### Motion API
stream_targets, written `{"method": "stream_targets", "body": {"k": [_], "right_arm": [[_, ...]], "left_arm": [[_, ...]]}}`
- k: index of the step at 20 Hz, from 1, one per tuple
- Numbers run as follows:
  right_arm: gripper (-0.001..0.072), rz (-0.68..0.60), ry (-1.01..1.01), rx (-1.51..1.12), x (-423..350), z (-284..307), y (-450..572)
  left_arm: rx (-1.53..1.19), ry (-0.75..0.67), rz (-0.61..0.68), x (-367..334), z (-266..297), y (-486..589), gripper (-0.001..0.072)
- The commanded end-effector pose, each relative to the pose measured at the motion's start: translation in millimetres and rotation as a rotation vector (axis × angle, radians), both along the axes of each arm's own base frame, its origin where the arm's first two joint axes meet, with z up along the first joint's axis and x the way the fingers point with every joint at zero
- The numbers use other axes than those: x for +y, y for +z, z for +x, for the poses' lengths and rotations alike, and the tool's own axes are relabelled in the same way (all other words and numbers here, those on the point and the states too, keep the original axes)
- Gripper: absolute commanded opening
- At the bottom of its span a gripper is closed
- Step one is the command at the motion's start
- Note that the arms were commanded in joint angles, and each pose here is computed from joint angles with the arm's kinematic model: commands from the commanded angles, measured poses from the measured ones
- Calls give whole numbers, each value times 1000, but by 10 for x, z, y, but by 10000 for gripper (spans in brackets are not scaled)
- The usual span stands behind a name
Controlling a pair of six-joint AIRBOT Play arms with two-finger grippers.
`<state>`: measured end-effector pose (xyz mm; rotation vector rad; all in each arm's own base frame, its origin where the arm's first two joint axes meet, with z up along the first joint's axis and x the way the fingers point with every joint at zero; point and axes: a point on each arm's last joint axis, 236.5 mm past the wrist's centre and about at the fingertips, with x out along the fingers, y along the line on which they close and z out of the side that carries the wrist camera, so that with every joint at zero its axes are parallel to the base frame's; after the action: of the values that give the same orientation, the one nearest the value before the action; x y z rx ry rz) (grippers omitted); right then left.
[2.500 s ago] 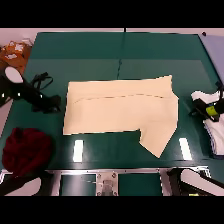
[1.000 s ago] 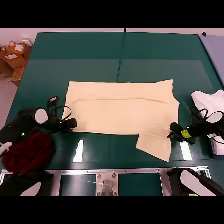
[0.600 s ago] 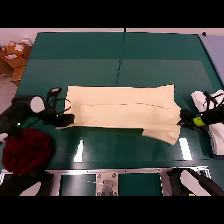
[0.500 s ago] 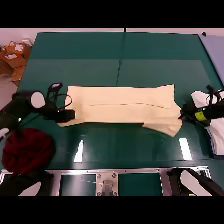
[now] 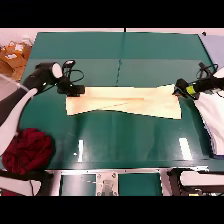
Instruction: Fold the shirts.
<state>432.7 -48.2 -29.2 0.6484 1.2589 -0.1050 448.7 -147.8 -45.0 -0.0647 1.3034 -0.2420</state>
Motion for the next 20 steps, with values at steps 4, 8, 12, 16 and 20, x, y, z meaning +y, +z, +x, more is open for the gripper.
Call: {"method": "stream_targets", "body": {"k": [4, 8, 12, 16, 20], "right_arm": [[447, 24, 62, -56, -160, 559, -197], [595, -14, 169, -47, -651, 328, 51], [695, 108, 218, -8, -904, 13, -162], [696, 299, 253, 8, -730, -50, -510], [696, 446, 287, 52, -358, -43, -776]], "left_arm": [[-208, -6, -22, -133, 786, 311, 716], [-186, 7, 56, 205, 790, 719, 715], [-101, 7, 62, 298, 607, 847, 715], [-19, -13, -42, 55, 418, 832, 715], [2, -34, -151, -193, 355, 899, 714]]}}
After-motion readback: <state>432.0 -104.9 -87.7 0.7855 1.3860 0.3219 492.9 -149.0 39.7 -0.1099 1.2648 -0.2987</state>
